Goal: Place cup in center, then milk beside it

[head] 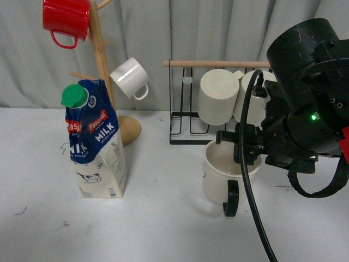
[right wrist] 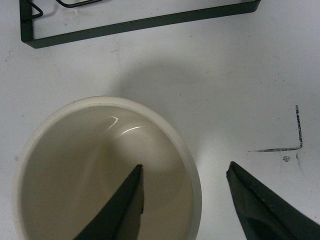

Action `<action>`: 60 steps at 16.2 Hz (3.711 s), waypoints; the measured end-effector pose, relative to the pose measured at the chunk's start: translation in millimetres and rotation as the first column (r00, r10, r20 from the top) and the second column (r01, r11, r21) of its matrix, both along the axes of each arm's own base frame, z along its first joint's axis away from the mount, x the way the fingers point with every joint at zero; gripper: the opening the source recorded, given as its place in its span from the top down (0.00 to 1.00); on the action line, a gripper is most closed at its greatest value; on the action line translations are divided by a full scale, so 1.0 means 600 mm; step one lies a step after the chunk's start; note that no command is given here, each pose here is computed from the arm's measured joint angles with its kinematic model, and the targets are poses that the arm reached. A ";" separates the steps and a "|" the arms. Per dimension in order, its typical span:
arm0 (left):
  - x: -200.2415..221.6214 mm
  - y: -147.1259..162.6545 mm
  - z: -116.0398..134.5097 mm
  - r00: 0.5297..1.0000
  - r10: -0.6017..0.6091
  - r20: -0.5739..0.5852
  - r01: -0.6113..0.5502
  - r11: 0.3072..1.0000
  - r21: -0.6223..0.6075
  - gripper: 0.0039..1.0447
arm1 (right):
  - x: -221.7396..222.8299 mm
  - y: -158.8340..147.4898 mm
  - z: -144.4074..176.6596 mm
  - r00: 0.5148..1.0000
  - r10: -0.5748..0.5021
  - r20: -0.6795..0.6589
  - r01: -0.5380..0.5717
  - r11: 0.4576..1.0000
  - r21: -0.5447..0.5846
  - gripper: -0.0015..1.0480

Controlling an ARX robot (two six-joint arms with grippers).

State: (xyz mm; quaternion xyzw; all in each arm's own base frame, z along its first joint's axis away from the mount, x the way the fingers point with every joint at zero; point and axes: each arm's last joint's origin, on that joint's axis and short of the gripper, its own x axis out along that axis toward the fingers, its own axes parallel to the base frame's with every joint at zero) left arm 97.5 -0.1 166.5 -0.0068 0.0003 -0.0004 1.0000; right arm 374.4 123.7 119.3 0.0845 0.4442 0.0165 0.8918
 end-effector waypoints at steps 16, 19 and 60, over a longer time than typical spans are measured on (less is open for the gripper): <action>0.000 0.000 0.000 1.000 0.000 0.000 0.000 1.000 0.000 0.06 | -0.201 -0.136 0.210 0.617 0.014 0.787 0.116 0.987 -0.108 0.64; 0.000 0.000 0.000 1.000 0.000 0.000 0.000 1.000 0.000 0.06 | -0.295 -0.156 0.181 0.653 0.049 0.755 0.087 0.986 -0.140 0.93; 0.051 0.008 0.069 0.908 -0.051 -0.417 -0.011 0.990 -0.144 0.06 | -0.462 -0.206 0.079 0.602 0.044 0.797 0.105 0.986 -0.133 0.27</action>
